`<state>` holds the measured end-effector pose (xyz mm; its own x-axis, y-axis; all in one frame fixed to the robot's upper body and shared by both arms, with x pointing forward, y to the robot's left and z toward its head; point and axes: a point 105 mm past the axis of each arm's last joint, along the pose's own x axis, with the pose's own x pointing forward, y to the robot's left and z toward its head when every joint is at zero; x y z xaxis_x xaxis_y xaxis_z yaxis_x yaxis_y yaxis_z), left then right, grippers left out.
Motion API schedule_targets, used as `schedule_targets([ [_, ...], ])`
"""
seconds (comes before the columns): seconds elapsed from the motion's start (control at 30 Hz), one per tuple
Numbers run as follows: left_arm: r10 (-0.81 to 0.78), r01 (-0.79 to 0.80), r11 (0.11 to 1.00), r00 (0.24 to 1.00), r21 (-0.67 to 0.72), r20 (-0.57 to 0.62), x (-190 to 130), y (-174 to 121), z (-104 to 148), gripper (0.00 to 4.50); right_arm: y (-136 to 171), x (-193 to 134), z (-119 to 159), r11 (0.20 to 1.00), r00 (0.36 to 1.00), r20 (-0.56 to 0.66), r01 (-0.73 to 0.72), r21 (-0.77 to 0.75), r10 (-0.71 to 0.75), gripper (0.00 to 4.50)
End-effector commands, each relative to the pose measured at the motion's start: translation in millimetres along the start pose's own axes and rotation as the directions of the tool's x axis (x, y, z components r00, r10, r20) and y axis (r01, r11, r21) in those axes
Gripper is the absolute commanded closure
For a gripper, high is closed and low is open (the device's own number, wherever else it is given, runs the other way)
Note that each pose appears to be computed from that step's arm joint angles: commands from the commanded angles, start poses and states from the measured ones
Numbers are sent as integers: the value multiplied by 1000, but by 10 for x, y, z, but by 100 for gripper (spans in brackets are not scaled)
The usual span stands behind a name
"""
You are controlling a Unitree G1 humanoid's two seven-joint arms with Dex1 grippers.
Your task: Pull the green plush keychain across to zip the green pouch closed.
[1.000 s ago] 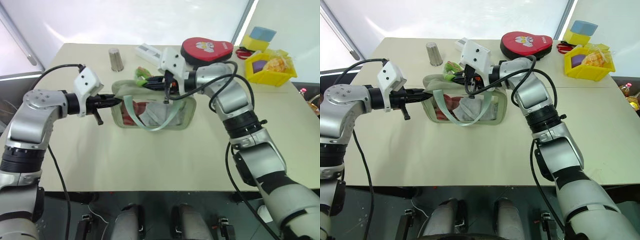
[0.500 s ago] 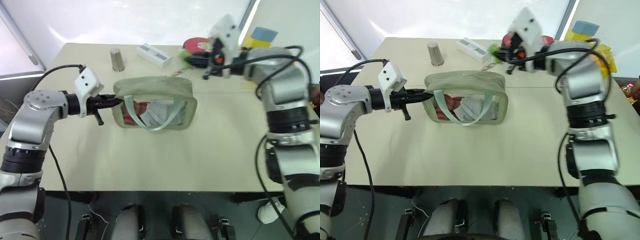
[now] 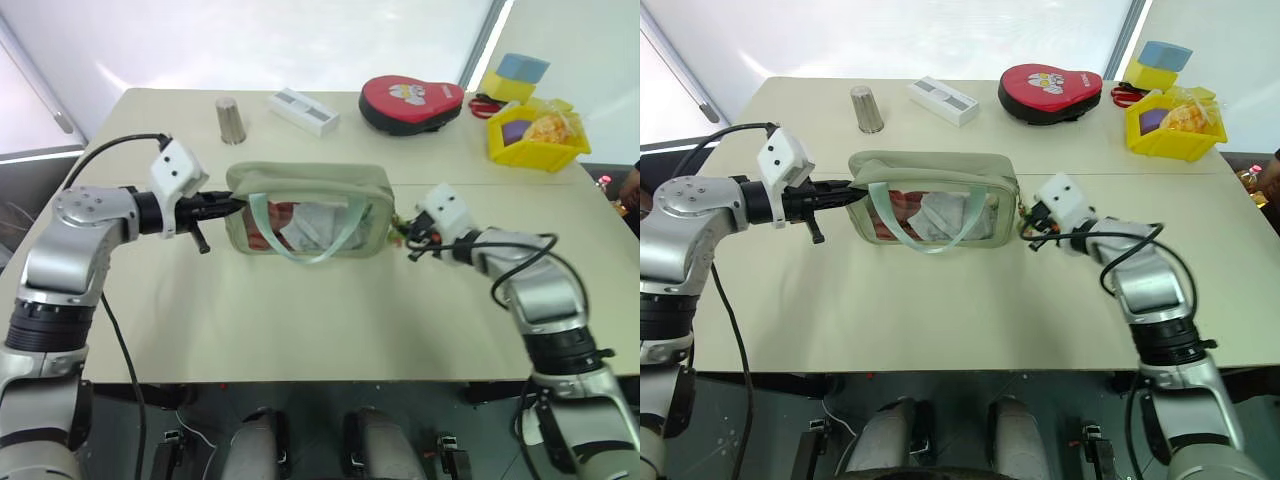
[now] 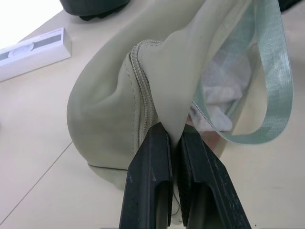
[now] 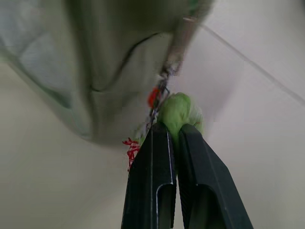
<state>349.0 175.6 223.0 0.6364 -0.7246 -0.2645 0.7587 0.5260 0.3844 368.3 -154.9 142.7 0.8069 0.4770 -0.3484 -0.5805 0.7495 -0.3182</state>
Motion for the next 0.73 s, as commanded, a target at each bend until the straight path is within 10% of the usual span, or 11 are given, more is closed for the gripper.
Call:
schedule_targets([
  [0.03, 23, -23, 999, 1000, 24, -4, -18, 55, 46, 450, 0, 30, -1, 1000, 1000, 1, 8, -28, -8, 442],
  [0.2, 30, -30, 999, 1000, 28, 0, -60, 77, 65, 414, -394, -130, 265, 991, 996, 56, 75, -111, -70, 413],
  [0.5, 74, -72, 997, 997, -37, 37, -401, 348, 240, 4, -523, -695, 1053, 961, 965, 139, -192, -198, 222, 4],
  [0.73, 103, -104, 993, 995, -62, -15, -638, 517, 256, 4, -298, -847, 1405, 906, 890, 196, -376, -192, 411, 4],
])
